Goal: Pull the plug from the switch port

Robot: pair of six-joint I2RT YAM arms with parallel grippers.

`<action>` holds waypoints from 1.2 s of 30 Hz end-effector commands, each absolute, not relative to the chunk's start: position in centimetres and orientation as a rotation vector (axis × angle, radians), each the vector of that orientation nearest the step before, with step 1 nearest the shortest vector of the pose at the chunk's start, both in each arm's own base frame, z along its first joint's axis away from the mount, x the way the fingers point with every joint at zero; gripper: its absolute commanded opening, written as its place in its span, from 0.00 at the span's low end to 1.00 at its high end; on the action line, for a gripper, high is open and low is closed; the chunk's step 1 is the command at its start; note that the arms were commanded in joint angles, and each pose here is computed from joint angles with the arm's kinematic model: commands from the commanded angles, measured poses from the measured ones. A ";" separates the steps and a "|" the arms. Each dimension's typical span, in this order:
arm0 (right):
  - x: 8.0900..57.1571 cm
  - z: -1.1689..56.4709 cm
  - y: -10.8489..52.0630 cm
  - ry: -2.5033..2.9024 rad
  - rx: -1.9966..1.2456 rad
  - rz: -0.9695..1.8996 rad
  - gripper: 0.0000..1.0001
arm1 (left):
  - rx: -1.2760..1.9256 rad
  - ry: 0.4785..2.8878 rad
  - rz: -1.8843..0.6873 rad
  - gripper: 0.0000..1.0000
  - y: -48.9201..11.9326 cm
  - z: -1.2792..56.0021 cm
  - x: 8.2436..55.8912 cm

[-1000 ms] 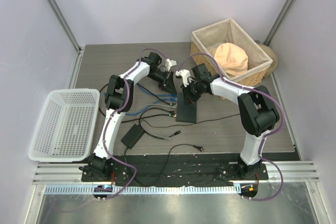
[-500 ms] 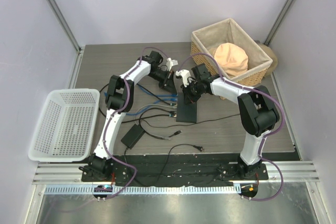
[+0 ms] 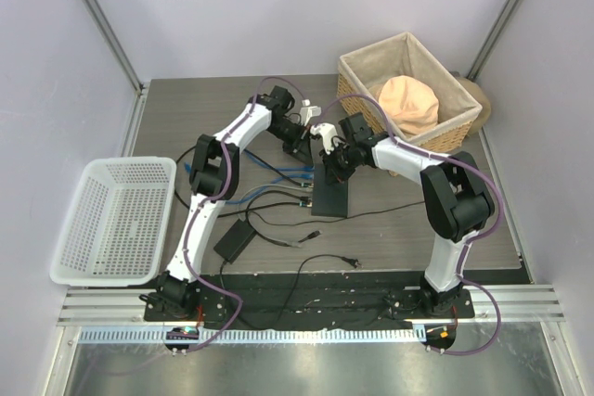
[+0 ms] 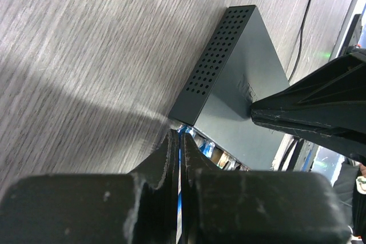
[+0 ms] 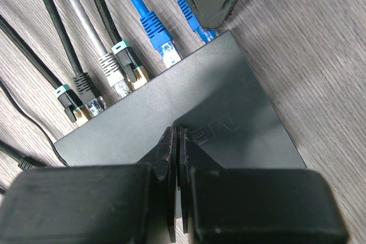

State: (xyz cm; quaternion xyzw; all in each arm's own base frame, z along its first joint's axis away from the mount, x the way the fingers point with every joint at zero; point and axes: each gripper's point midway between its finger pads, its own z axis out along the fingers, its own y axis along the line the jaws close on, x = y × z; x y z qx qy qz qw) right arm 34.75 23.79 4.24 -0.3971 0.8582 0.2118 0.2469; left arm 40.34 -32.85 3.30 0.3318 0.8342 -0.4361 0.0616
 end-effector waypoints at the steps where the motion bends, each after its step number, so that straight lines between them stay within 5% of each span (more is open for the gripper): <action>1: 33.0 0.8 21.6 2.445 -1.136 0.464 0.01 | 1.010 2.814 -1.245 0.00 -30.5 -0.7 35.8; 9: 32.7 0.6 21.3 2.450 -1.144 0.453 0.01 | 1.044 2.934 -1.252 0.00 -27.5 -1.7 32.3; 17: 32.9 0.5 21.3 2.447 -1.142 0.448 0.01 | 0.975 2.856 -1.124 0.00 -26.6 -0.4 36.6; 20: 32.9 0.4 21.3 2.445 -1.146 0.447 0.01 | 0.917 2.813 -1.146 0.20 -27.5 0.9 37.8; 21: 32.9 0.3 21.3 2.447 -1.148 0.447 0.02 | 0.881 2.808 -1.155 0.33 -27.7 1.2 38.2; 24: 33.2 0.4 21.3 2.440 -1.143 0.440 0.01 | 0.852 2.800 -1.224 0.42 -28.0 1.6 37.9; 36: 33.2 0.4 21.5 2.435 -1.138 0.450 0.01 | 0.849 2.920 -1.304 0.43 -28.0 -0.8 34.4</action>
